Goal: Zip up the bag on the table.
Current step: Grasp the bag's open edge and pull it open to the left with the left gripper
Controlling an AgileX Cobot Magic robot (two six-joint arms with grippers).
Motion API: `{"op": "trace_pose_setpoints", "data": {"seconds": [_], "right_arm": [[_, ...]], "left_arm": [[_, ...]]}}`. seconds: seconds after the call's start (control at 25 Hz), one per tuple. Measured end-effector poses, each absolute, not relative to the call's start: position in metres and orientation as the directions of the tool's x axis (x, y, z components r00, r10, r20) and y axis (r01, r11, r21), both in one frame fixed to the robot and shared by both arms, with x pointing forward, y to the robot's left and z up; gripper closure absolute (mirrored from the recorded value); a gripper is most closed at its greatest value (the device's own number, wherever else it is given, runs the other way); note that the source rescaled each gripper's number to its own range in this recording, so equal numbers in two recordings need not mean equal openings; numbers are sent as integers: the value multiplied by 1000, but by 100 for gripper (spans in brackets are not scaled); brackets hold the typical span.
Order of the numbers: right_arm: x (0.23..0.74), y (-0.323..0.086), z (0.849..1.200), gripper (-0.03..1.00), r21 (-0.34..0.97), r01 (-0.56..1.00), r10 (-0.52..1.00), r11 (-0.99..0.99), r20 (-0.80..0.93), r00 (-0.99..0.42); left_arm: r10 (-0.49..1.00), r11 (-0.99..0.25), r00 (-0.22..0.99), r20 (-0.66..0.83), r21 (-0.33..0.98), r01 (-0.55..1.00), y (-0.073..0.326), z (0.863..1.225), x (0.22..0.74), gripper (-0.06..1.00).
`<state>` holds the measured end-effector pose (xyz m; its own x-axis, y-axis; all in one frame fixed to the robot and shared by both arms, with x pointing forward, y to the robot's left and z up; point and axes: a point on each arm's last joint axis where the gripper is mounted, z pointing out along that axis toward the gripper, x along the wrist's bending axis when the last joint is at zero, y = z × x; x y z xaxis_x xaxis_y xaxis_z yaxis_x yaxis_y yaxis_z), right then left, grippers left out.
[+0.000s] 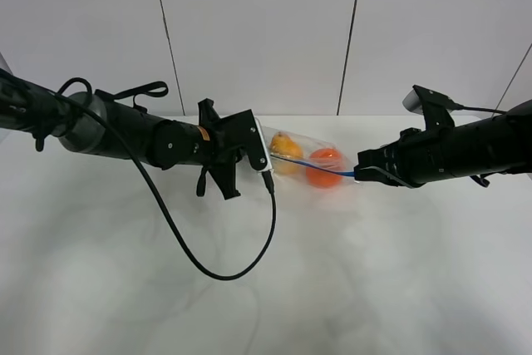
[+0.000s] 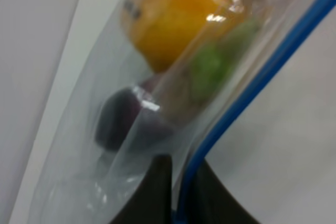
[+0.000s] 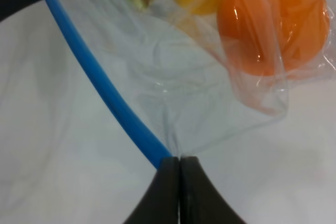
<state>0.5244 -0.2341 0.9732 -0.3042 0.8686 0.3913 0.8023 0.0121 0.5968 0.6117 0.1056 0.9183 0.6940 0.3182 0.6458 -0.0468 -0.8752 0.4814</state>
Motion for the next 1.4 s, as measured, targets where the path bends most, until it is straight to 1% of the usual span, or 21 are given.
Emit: {"op": "trace_pose_setpoints", "data": {"seconds": [1.0,1.4], "right_arm": [[524,-234,973,97,597,802,869,17,388,-307],[524,-235,973,97,597,802,871,21,383,-308]], "left_arm": [[376,-877,666,644,479,32,139,918,627,92],[385,-876,663,642,480,44,144,917,628,92]]}}
